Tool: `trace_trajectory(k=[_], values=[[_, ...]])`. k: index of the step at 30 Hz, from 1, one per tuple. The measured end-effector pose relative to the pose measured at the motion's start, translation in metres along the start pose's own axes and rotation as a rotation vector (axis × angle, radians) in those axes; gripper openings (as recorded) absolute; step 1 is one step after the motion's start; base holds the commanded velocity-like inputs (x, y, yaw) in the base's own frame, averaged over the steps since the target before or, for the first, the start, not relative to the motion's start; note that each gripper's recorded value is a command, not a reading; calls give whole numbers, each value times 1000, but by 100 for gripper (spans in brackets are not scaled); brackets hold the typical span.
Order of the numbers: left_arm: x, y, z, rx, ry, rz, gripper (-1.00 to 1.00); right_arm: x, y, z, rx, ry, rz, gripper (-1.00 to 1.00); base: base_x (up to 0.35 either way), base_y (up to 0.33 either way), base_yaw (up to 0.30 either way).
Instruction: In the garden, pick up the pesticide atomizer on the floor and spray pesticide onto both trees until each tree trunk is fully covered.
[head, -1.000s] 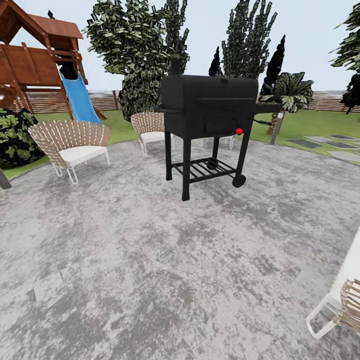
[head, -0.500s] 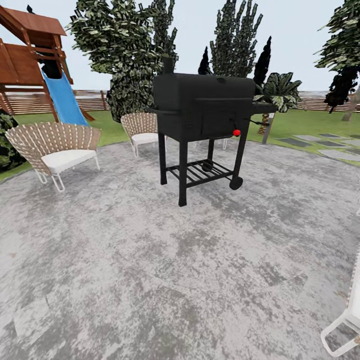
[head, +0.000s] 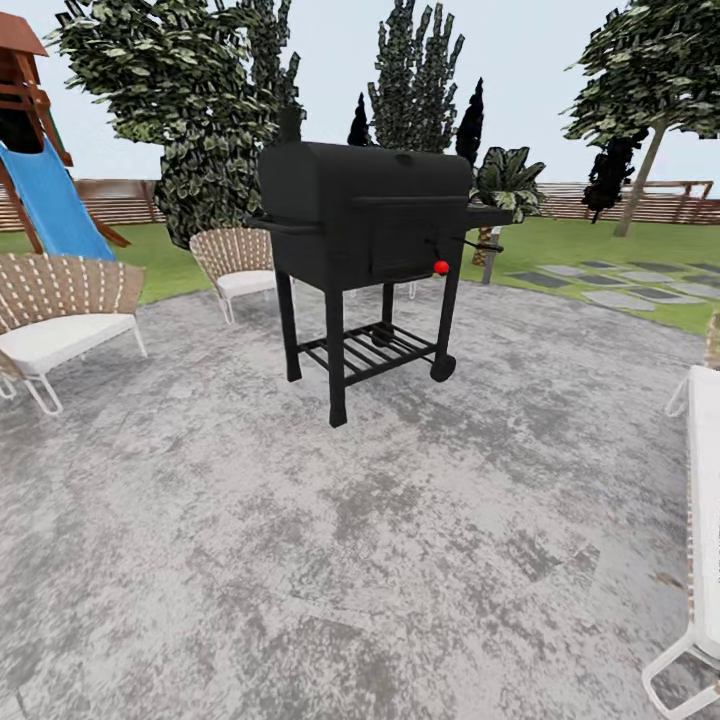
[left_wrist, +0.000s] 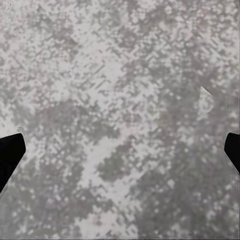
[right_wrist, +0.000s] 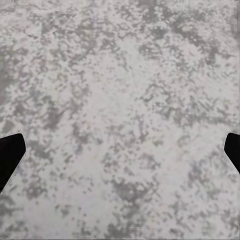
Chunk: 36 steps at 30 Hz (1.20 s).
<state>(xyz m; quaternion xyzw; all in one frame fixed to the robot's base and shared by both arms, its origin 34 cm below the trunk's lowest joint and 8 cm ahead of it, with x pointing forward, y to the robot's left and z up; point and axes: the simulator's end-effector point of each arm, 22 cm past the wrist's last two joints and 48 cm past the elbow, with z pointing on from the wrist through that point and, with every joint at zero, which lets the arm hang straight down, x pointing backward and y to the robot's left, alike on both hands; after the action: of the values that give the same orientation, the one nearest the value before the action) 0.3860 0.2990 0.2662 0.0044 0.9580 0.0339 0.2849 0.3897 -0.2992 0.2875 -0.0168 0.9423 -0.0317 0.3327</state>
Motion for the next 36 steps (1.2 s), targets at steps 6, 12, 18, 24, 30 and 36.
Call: trace_trajectory(k=[6,12,18,24,30,36], values=[[0,0,0,0,0,0,100,0,0,0,0,0,0,100,304,165,-267],[0,0,0,0,0,1,100,0,0,0,0,0,0,100,315,110,-267],[0,0,0,0,0,1,100,0,0,0,0,0,0,100,329,122,-266],[0,0,0,0,0,0,100,0,0,0,0,0,0,100,289,212,-266],[0,-2,0,4,1,3,100,0,0,0,0,0,0,100,72,68,-266],[0,-4,0,4,0,-2,100,0,0,0,0,0,0,100,3,3,-267]])
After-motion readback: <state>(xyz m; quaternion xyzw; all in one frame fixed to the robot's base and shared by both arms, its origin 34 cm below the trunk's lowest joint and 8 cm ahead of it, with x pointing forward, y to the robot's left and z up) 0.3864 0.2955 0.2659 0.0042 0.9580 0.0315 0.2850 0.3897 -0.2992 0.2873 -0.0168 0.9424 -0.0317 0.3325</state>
